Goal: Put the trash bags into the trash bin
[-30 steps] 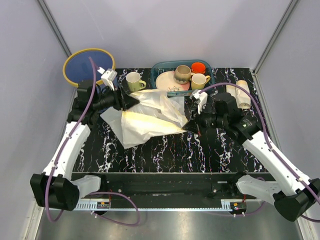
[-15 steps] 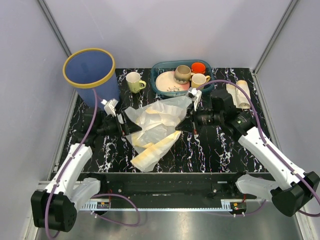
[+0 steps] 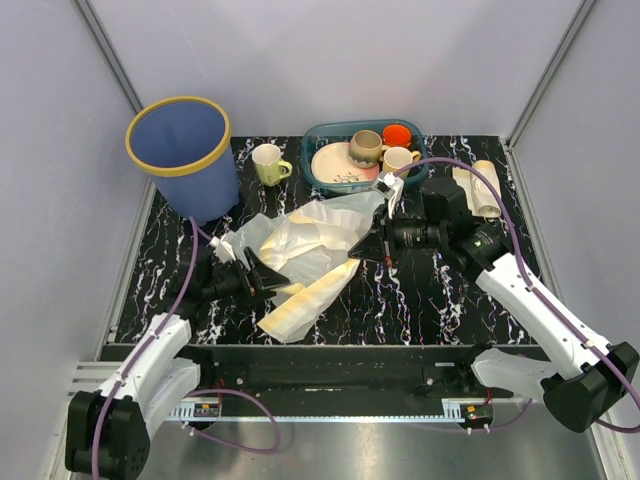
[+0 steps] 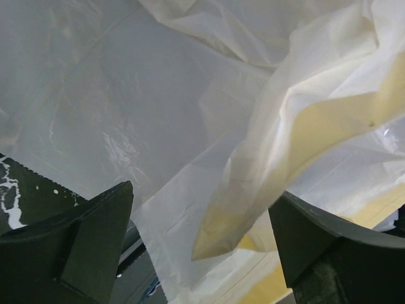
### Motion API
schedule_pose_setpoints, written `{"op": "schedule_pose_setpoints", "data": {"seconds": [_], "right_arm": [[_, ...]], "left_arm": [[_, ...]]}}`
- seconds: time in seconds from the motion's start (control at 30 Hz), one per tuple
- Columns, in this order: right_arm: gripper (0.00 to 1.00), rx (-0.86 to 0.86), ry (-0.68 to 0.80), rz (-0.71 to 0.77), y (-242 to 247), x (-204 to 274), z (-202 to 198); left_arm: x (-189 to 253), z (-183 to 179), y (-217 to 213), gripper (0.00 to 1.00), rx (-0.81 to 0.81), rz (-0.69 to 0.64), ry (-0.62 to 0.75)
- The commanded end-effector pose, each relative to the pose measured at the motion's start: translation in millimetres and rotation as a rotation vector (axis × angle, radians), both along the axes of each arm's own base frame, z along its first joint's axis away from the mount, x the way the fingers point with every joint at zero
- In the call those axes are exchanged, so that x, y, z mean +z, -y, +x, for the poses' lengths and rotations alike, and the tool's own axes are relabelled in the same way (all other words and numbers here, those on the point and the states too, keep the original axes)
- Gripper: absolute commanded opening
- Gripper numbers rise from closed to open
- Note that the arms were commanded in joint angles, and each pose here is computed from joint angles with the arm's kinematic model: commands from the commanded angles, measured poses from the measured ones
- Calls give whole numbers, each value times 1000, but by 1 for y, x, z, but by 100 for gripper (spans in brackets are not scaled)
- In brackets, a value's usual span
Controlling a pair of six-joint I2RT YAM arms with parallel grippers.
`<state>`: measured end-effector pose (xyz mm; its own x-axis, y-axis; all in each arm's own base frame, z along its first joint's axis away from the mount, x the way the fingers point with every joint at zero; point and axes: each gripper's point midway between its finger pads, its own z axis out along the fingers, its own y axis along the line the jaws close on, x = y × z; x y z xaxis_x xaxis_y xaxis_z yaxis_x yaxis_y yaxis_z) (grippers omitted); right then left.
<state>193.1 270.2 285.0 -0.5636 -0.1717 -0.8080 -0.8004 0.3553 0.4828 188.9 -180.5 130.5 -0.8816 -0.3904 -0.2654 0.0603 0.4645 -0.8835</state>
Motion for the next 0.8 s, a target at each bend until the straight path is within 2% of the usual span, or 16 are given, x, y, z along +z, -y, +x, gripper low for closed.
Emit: {"op": "schedule_pose_setpoints", "data": {"seconds": [0.0,0.23,0.33,0.37,0.43,0.47,0.53,0.6,0.63,0.67,0.7,0.73,0.77], "right_arm": [[0,16,29,56,-9,17,2],[0,29,15,56,-15,13,0],[0,-2,25,52,-15,14,6],[0,-10,25,51,-15,15,8],[0,-43,44,45,-13,20,13],[0,-78,24,13,-7,15,16],[0,-212,35,-49,12,14,38],[0,-398,-19,-156,52,-4,68],[0,-441,-31,-185,66,-3,72],[0,-514,-14,-209,89,-2,88],[0,-566,6,-226,101,2,97],[0,-587,47,-206,107,20,103],[0,-593,78,-198,111,31,107]], "left_arm": [[12,3,10,89,8,-96,-16],[20,13,26,86,5,-164,-44],[22,16,31,71,-2,-171,-37],[23,19,31,51,10,-169,-28],[26,32,24,25,43,-169,-5],[37,40,21,1,44,-169,15],[44,54,3,0,40,-119,81],[72,66,-12,0,13,-32,129],[79,70,-18,0,-61,83,264],[80,60,-23,0,-101,137,224],[125,70,-25,0,-127,186,377],[140,73,-27,0,-179,253,497],[152,67,-28,0,-210,273,520]]}}
